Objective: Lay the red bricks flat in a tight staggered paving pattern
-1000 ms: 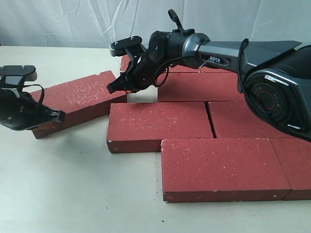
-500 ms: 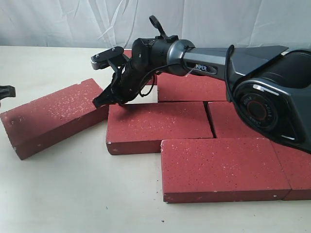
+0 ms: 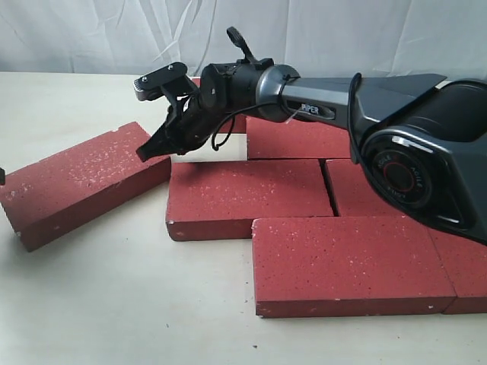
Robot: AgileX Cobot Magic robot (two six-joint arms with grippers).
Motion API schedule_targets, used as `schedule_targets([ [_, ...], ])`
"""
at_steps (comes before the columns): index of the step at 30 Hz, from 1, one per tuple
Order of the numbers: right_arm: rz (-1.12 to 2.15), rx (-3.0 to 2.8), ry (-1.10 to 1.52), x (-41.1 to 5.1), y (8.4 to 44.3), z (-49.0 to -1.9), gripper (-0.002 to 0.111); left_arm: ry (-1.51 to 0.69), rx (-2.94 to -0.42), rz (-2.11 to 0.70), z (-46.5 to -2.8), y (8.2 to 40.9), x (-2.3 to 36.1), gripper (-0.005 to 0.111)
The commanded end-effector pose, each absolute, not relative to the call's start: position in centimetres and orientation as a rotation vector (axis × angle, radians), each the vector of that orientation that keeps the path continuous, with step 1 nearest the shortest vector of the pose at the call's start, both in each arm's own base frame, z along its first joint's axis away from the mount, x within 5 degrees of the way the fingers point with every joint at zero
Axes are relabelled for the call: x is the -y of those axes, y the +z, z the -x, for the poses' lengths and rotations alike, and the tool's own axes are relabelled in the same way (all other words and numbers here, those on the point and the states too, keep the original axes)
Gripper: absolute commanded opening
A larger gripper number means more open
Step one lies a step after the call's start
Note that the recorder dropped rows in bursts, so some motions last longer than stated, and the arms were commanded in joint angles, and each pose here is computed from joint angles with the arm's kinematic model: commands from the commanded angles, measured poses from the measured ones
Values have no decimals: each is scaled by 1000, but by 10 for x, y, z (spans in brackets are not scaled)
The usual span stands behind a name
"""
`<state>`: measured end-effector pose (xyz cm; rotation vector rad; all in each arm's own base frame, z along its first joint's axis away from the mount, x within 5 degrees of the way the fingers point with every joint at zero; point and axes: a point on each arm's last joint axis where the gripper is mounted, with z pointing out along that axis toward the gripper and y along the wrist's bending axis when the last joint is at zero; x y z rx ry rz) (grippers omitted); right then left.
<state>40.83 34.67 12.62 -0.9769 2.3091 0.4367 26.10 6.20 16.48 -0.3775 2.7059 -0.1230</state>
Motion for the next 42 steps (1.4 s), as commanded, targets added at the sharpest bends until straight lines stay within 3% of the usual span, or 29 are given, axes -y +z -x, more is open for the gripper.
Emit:
schedule_targets([
  [1, 961, -2263, 428, -347, 131, -412, -1, -135, -2711, 443, -260, 162, -64, 0],
  [9, 982, -2287, 439, -350, 129, -407, -1, -181, -2726, 561, -272, 137, -66, 0],
  [27, 1060, -2292, 449, -350, 149, -398, -1, -328, -2623, 536, -322, 137, -69, 0],
  [42, 1100, -2359, 477, -351, 146, -389, -1, -384, -2558, 464, -372, 141, -69, 0],
])
